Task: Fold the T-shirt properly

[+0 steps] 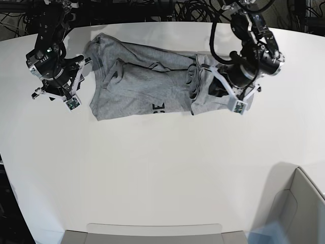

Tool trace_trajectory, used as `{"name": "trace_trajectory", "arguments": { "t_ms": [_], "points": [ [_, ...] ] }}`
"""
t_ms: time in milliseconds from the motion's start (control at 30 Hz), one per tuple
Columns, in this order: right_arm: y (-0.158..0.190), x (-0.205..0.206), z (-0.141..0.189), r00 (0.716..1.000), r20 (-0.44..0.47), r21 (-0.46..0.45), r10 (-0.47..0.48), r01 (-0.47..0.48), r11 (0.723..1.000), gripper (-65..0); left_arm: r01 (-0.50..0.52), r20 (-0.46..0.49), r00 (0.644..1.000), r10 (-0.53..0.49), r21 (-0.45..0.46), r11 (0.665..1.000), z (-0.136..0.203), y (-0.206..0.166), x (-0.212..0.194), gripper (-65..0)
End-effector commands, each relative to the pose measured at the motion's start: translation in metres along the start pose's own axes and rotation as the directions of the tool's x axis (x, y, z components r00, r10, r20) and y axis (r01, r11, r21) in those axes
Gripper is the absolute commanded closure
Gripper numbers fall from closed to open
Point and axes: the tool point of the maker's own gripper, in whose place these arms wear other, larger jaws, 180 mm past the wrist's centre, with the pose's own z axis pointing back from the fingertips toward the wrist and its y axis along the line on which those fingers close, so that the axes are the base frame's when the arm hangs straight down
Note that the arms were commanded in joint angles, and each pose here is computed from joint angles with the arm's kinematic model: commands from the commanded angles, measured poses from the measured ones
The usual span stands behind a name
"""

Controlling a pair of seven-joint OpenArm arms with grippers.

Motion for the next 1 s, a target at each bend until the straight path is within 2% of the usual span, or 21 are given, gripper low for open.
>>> {"name": "trace_trajectory", "arguments": {
  "t_ms": [0, 67, 200, 300, 367, 433, 533, 733, 833, 933, 967],
  "points": [
    [-0.005, 0.009, 0.004, 0.999, 0.031, -0.015, 0.015, -0.014, 1.0, -22.3, -0.01, 0.044, 0.999, 0.01, 0.004, 1.0, 0.005, 0.004, 0.009, -4.9],
    [-0.005, 0.014, 0.005, 0.999, 0.047, -0.016, 0.008, -0.007, 1.0, -22.3, 0.008, 0.02, 1.0, -0.008, 0.033, 0.999, 0.008, 0.018, 0.004, -3.5],
    [0.002, 0.037, 0.005, 0.994, 0.108, 0.001, -0.027, 0.027, 1.0, -22.4, 0.024, -0.038, 0.999, -0.023, 0.026, 0.999, 0.004, 0.023, -0.011, -3.1],
    [0.028, 0.065, 0.006, 0.98, 0.197, 0.093, -0.01, -0.009, 0.996, -22.6, 0.008, -0.061, 0.998, -0.007, 0.026, 1.0, 0.003, 0.025, -0.021, -3.1],
    [0.046, 0.083, 0.012, 0.959, 0.277, 0.178, -0.06, 0.01, 0.984, -22.6, 0.007, -0.063, 0.998, -0.005, 0.026, 1.0, 0.003, 0.025, -0.022, -3.1],
    [0.057, 0.094, 0.02, 0.923, 0.344, 0.273, -0.171, 0.076, 0.959, -22.6, 0.004, -0.07, 0.998, -0.003, 0.025, 1.0, 0.003, 0.025, -0.025, -3.1],
    [0.057, 0.085, 0.028, 0.873, 0.359, 0.377, -0.33, 0.188, 0.907, -22.6, 0.001, -0.086, 0.996, 0.001, 0.021, 1.0, 0.003, 0.023, -0.032, -3.1],
    [0.024, 0.047, 0.028, 0.798, 0.336, 0.431, -0.5, 0.342, 0.835, -22.6, 0.002, -0.117, 0.993, 0.0, 0.018, 1.0, 0.001, 0.028, -0.04, -3.1],
    [0.021, 0.019, 0.006, 0.805, 0.242, 0.474, -0.541, 0.388, 0.79, -22.5, -0.015, -0.137, 0.991, 0.016, 0.009, 1.0, -0.003, 0.028, -0.046, -3.1],
    [0.028, -0.009, -0.016, 0.8, 0.133, 0.508, -0.585, 0.451, 0.733, -22.5, -0.017, -0.138, 0.99, 0.018, 0.007, 1.0, -0.004, 0.028, -0.047, -3.1],
    [0.029, -0.015, -0.02, 0.8, 0.108, 0.511, -0.591, 0.465, 0.723, -22.4, -0.017, -0.138, 0.99, 0.018, 0.007, 1.0, -0.004, 0.028, -0.047, -3.1]
  ]
}}
